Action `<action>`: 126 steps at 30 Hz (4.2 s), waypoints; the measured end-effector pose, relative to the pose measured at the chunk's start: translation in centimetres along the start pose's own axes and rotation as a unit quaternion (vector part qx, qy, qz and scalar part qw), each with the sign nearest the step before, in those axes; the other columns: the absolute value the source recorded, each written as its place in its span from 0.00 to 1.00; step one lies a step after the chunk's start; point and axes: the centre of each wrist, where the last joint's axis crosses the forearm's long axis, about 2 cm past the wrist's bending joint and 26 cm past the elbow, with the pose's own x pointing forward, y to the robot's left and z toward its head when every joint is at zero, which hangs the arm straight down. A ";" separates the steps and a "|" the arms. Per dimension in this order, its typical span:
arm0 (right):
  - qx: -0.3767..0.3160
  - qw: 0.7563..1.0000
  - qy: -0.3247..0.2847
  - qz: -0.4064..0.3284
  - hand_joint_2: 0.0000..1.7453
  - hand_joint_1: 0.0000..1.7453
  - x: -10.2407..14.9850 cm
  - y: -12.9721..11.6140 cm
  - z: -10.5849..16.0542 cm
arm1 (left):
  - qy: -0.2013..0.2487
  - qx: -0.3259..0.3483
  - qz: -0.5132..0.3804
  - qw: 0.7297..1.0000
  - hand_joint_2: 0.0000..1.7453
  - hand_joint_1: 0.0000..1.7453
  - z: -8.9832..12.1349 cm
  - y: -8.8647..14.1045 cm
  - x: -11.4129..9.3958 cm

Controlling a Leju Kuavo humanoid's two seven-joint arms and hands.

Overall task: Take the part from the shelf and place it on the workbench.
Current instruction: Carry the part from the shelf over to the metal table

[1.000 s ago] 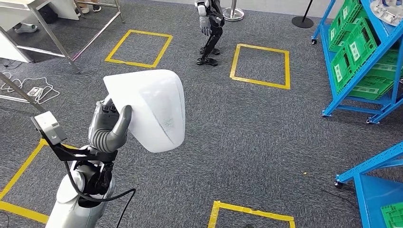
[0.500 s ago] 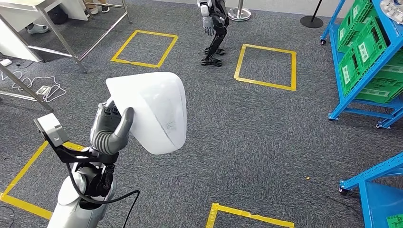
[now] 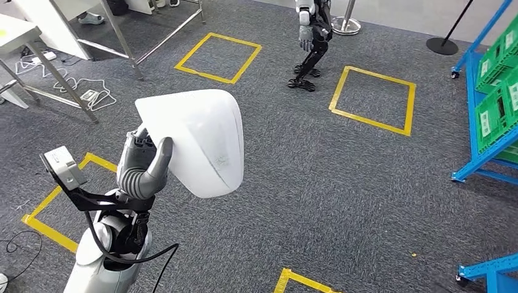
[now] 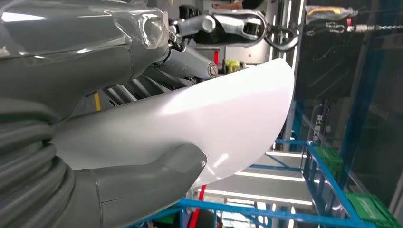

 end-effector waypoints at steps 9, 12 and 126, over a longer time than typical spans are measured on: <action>-0.001 1.000 -0.002 0.000 1.00 0.00 0.2 -0.1 0.0 | 0.002 -0.002 0.001 1.000 1.00 1.00 0.1 -0.1 -0.1; -0.002 1.000 -0.001 0.007 1.00 0.00 0.2 -0.2 0.0 | 0.002 0.004 -0.002 1.000 1.00 1.00 0.1 0.0 -0.1; -0.014 0.998 -0.003 0.057 1.00 0.00 2.2 -0.7 0.0 | 0.003 0.035 -0.021 0.999 1.00 1.00 2.1 0.9 0.6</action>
